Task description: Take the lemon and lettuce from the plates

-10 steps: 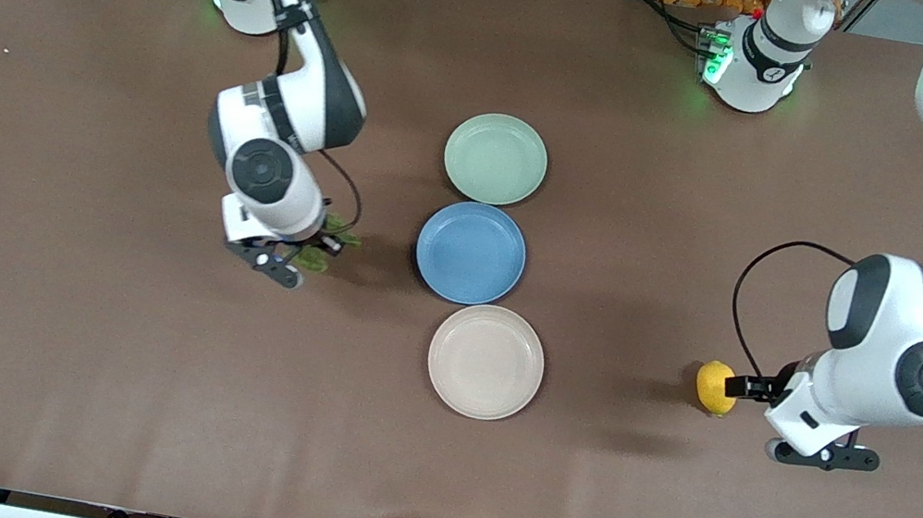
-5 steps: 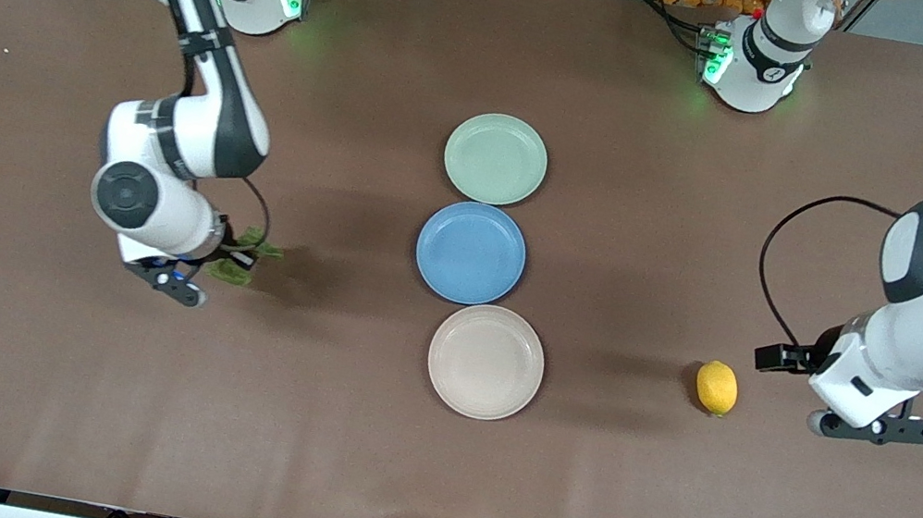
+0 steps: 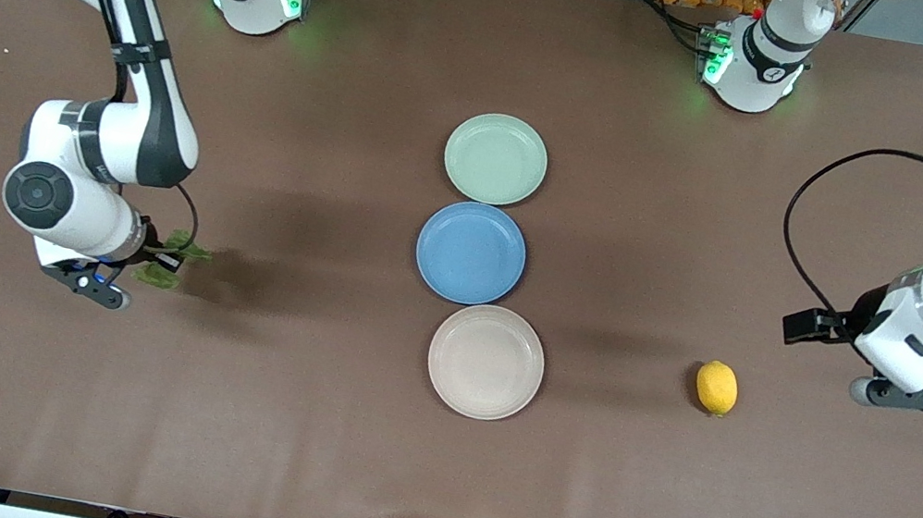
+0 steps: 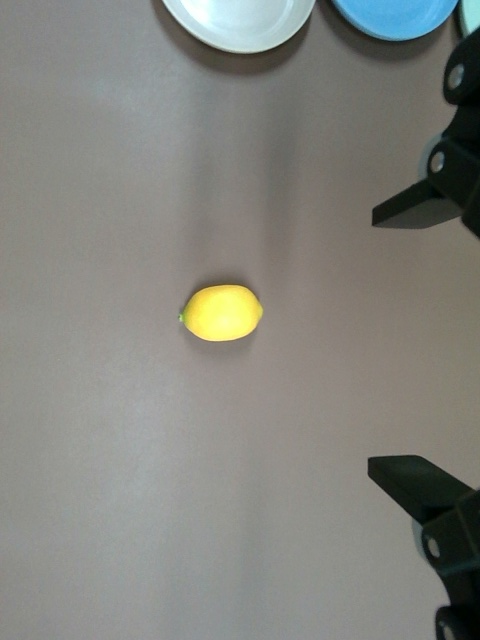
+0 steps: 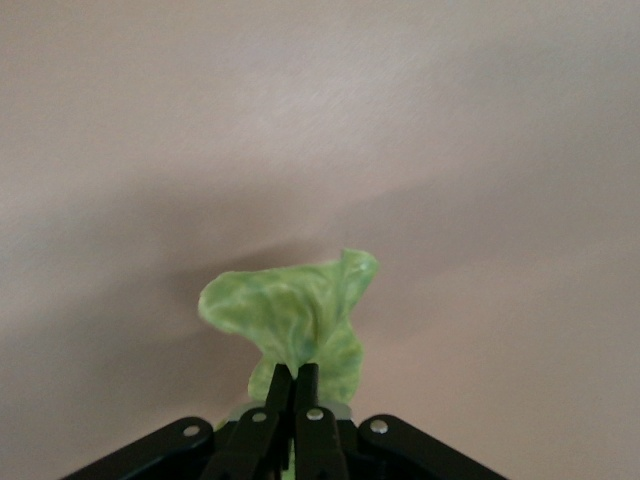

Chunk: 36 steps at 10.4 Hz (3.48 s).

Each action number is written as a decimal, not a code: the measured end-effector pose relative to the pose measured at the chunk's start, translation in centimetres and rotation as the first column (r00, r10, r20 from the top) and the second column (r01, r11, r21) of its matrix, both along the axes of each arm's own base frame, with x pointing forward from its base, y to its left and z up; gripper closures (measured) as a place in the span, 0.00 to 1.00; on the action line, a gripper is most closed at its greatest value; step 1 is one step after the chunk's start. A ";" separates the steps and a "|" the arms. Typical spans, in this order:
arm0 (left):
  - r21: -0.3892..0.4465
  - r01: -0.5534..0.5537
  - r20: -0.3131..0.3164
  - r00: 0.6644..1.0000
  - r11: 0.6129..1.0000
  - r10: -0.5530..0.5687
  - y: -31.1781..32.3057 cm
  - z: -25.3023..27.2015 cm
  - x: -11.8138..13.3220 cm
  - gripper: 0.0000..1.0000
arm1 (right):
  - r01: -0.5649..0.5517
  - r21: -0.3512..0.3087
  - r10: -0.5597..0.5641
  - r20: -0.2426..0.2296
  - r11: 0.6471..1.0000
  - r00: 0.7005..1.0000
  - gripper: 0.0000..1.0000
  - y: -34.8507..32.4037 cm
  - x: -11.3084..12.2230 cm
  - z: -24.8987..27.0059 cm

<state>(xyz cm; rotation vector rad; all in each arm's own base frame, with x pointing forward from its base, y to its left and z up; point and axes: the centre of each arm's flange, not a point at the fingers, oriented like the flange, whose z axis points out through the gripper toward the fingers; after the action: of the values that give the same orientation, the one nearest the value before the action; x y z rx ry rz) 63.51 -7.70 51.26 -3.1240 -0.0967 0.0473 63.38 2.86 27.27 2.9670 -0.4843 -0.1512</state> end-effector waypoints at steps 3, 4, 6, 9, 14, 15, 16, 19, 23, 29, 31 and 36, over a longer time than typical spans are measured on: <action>0.007 0.012 0.012 1.000 1.000 -0.012 0.2 4.4 -2.3 0.00 | -0.012 0.010 0.012 -0.011 1.000 1.000 0.89 -4.5 0.0 -2.3; 0.008 0.023 0.017 1.000 1.000 -0.023 0.2 5.6 -3.0 0.00 | -0.018 0.013 0.018 -0.022 1.000 1.000 0.77 -4.1 -0.3 -2.8; 0.004 0.044 0.021 0.999 0.999 -0.044 0.3 7.6 -4.3 0.00 | -0.035 0.017 0.035 -0.023 0.999 0.999 0.52 -3.1 -0.4 -2.7; 0.005 0.095 0.017 0.995 0.995 -0.095 0.5 8.8 -5.2 0.00 | -0.058 0.022 0.058 -0.001 0.998 0.998 0.11 -2.4 -1.3 -0.3; 0.007 0.098 0.021 0.995 0.995 -0.098 0.6 10.8 -6.1 0.00 | -0.143 0.032 0.138 0.138 0.989 0.981 0.00 -2.2 -7.9 3.0; 0.007 0.097 0.020 0.995 0.995 -0.098 0.6 10.8 -6.1 0.00 | -0.148 0.031 0.142 0.147 0.989 0.979 0.00 -2.1 -9.2 3.6; 0.007 0.097 0.019 0.995 0.995 -0.097 0.7 10.7 -6.1 0.00 | -0.154 0.031 0.148 0.154 0.988 0.977 0.00 -1.9 -10.4 4.4; 0.007 0.097 0.016 0.995 0.995 -0.097 0.7 10.5 -6.0 0.00 | -0.170 0.027 0.162 0.182 0.985 0.970 0.00 -1.2 -13.0 6.7; -0.012 0.097 0.032 0.995 0.995 -0.096 0.5 10.4 -5.6 0.00 | -0.162 0.021 0.154 0.222 0.986 0.963 0.00 -1.6 -12.8 9.1; -0.018 0.096 0.038 0.995 0.995 -0.095 0.5 9.8 -5.1 0.00 | -0.138 0.014 0.134 0.163 0.990 0.978 0.00 -1.6 -10.9 18.9; -0.019 0.095 0.047 0.994 0.995 -0.094 0.5 9.7 -4.8 0.00 | -0.148 0.060 0.138 0.153 0.987 0.979 0.00 -1.0 -10.8 22.6; -0.019 0.093 0.045 0.995 0.995 -0.092 0.6 9.3 -4.6 0.00 | -0.204 0.078 0.189 0.163 0.976 0.968 0.00 -1.0 -10.6 29.5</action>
<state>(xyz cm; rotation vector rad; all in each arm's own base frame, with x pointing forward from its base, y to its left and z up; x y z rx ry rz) 58.92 -7.12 60.56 -3.1467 0.0488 -0.0212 52.78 1.90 56.76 3.1118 -0.2011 0.0802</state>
